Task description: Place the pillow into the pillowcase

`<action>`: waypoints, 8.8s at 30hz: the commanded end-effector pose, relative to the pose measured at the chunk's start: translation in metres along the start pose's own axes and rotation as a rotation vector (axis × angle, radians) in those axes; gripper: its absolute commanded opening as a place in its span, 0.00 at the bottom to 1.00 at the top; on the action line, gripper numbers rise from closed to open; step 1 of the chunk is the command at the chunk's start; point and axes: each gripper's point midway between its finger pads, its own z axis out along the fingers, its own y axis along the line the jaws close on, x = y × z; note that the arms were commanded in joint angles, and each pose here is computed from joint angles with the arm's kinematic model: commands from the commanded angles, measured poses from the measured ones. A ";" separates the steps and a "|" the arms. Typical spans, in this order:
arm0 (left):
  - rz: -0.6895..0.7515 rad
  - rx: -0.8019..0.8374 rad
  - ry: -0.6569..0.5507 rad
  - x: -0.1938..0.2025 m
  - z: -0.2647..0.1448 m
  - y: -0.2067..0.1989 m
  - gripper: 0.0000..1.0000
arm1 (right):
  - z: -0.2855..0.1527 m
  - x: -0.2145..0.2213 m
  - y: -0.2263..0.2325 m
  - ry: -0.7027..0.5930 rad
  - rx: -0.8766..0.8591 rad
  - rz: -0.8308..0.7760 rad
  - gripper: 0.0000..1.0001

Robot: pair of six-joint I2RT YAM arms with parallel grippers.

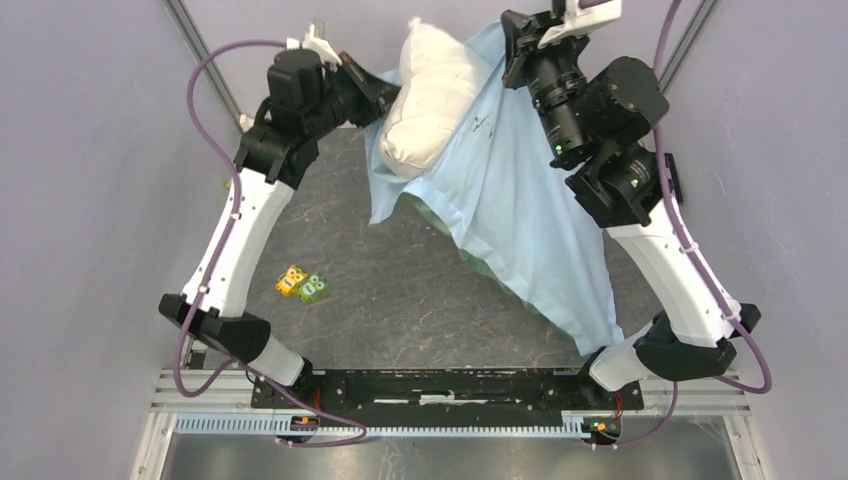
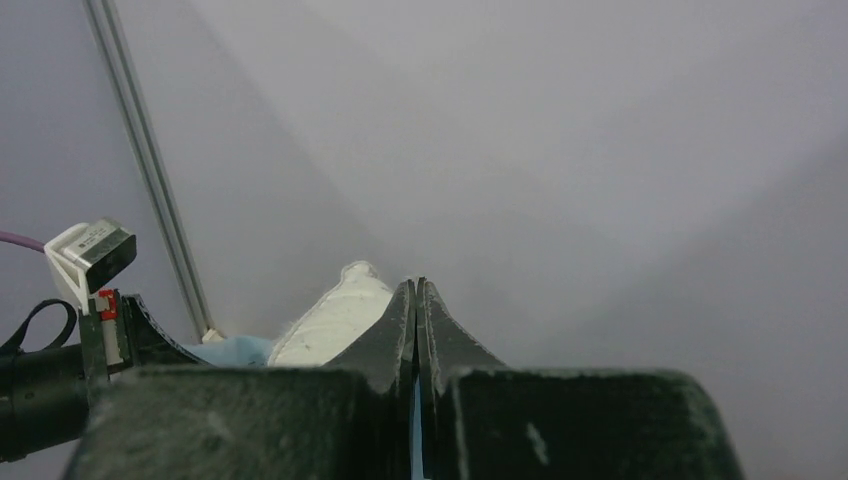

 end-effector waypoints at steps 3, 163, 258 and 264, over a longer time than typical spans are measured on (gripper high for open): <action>0.110 -0.063 0.127 0.072 -0.020 0.041 0.02 | -0.002 -0.089 0.013 -0.277 -0.107 0.160 0.00; -0.195 -0.471 0.257 0.183 -0.116 0.306 0.79 | -0.079 0.385 0.157 0.805 -0.303 -0.272 0.00; -0.032 -0.160 0.256 0.314 -0.011 0.209 0.11 | -0.133 0.203 0.042 0.476 -0.284 0.122 0.00; 0.006 -0.186 0.266 0.308 -0.046 0.232 0.06 | -0.146 0.235 0.043 0.535 -0.300 0.110 0.00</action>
